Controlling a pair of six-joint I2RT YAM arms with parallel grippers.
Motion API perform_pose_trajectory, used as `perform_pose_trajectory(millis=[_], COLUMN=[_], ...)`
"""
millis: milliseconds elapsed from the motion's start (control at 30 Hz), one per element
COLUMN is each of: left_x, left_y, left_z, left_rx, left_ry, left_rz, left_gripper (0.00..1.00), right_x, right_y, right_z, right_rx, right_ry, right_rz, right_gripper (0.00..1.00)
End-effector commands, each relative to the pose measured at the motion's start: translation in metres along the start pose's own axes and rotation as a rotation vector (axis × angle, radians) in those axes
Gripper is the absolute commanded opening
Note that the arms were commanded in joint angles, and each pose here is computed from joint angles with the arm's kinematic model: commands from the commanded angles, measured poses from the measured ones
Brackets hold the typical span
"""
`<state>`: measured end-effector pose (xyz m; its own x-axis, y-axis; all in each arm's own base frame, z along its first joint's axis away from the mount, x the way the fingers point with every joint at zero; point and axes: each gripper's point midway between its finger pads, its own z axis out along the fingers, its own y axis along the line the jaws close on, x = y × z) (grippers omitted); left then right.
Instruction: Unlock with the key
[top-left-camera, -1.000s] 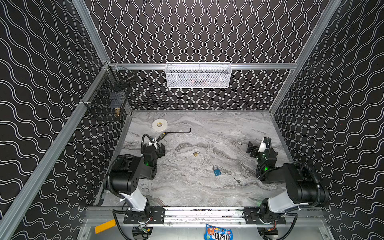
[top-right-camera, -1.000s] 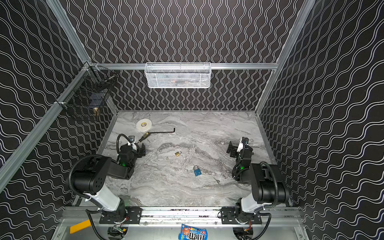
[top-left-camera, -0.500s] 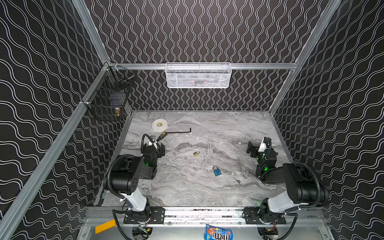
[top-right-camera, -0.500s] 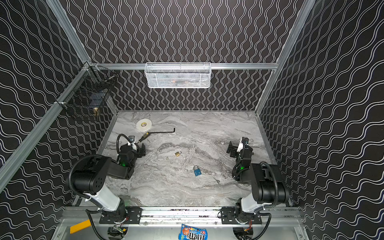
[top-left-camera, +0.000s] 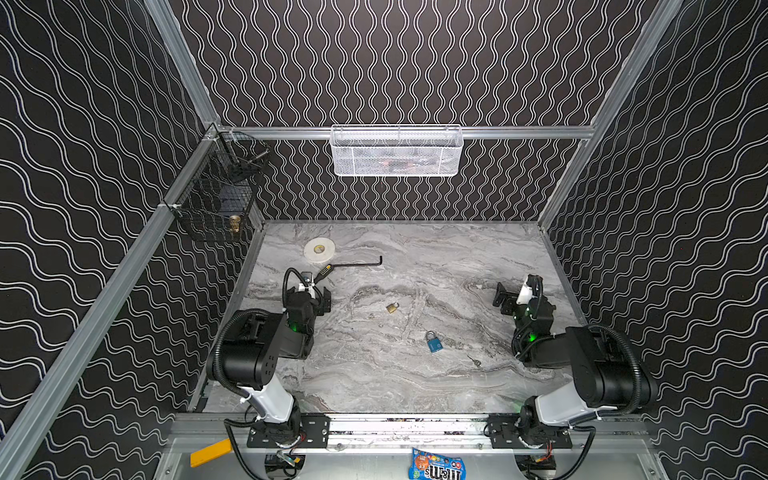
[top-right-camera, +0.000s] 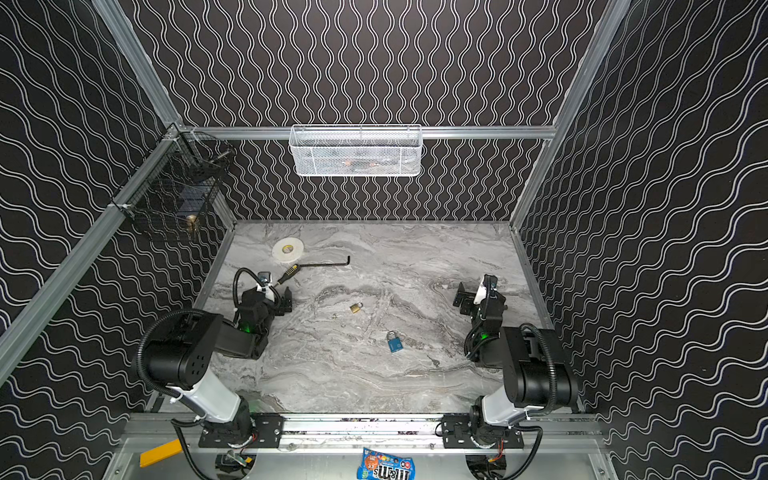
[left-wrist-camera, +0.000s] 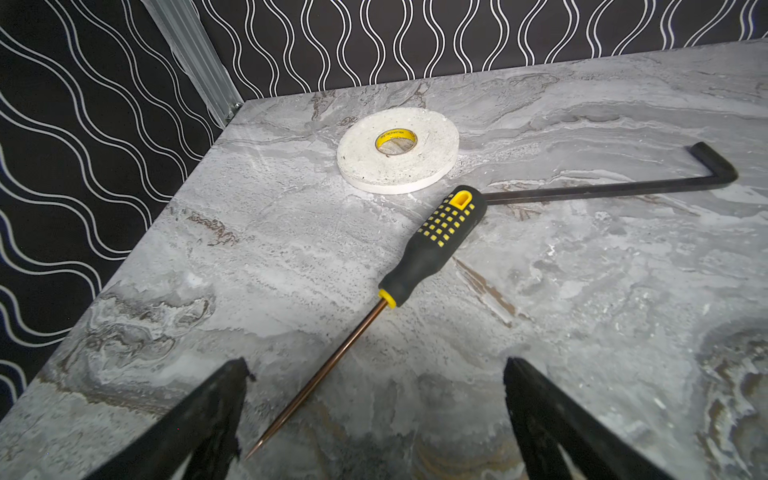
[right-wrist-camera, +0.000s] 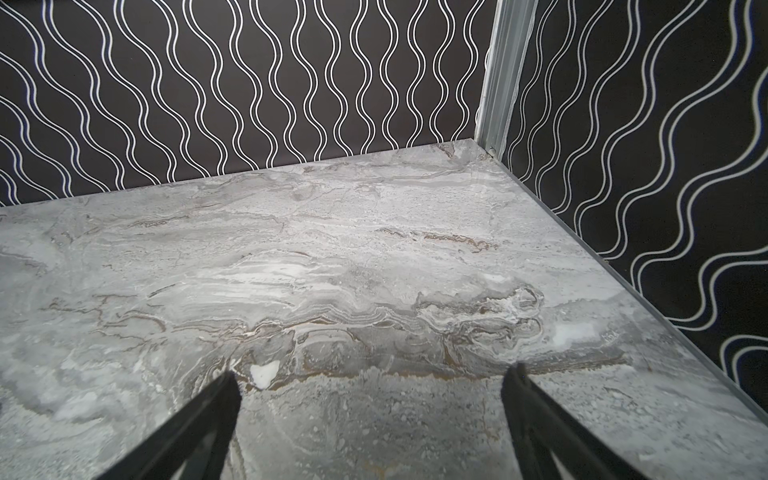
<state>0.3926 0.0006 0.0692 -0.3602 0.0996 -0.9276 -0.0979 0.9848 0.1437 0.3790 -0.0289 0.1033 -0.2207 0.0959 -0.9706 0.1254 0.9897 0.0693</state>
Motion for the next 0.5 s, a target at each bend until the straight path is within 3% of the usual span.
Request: perform_pose_trajectory(millis=[0, 467], left_x=[-0.01, -0.04], left_y=[0.0, 0.005], left_z=[0.0, -0.018], left_rx=[0.0, 0.009], left_ry=[-0.036, -0.065], left_rz=[0.02, 0.015], left_gripper=[0.99, 0.99], right_x=[-0.015, -0.037], right_y=[0.003, 0.005], right_z=[-0.001, -0.005], right_rx=[-0.014, -0.015], right_ry=[-0.058, -0.049], right_rz=[-0.001, -0.001], right_gripper=[0.99, 0.99])
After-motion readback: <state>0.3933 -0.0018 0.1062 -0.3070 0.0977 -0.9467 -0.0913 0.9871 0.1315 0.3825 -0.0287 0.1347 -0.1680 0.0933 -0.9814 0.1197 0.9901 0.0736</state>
